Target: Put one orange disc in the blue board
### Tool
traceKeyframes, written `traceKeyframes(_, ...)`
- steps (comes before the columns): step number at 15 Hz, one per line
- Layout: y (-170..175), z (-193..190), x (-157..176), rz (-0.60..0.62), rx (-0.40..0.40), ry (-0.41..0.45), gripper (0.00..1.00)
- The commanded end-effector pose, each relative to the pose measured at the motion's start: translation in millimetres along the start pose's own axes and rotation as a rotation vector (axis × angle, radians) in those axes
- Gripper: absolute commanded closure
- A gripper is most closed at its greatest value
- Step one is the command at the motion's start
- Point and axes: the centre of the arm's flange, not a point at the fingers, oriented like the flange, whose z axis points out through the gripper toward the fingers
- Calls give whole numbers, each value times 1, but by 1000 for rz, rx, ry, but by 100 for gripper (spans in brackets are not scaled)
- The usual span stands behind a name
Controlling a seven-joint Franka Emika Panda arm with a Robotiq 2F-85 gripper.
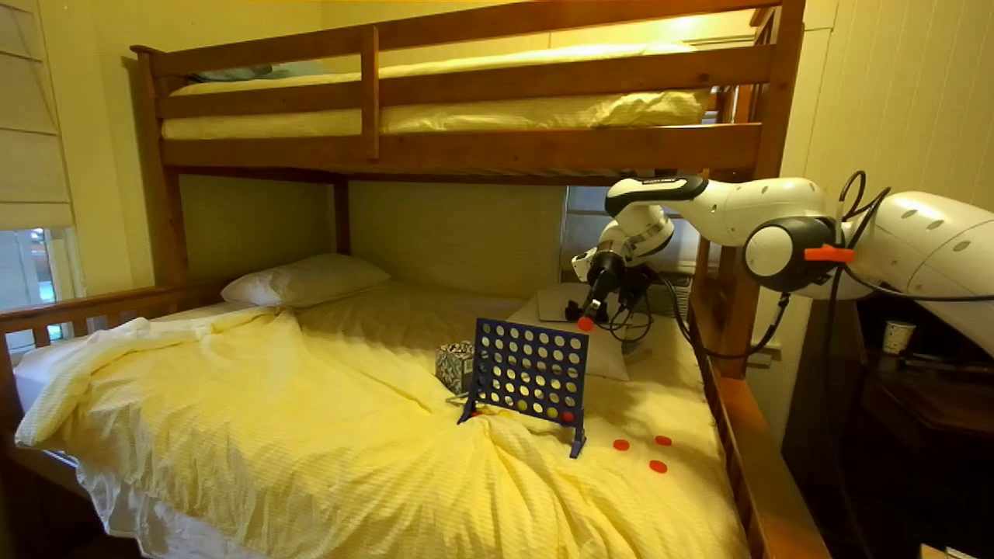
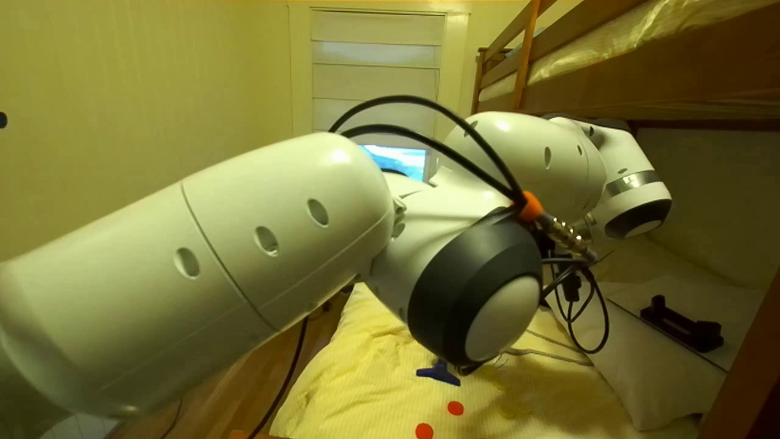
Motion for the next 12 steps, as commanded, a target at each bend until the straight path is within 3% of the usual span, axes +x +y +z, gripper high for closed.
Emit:
traceKeyframes(1,9,-22,4,-29,22,29,99)
traceKeyframes(12,20,-20,7,-54,44,38,99)
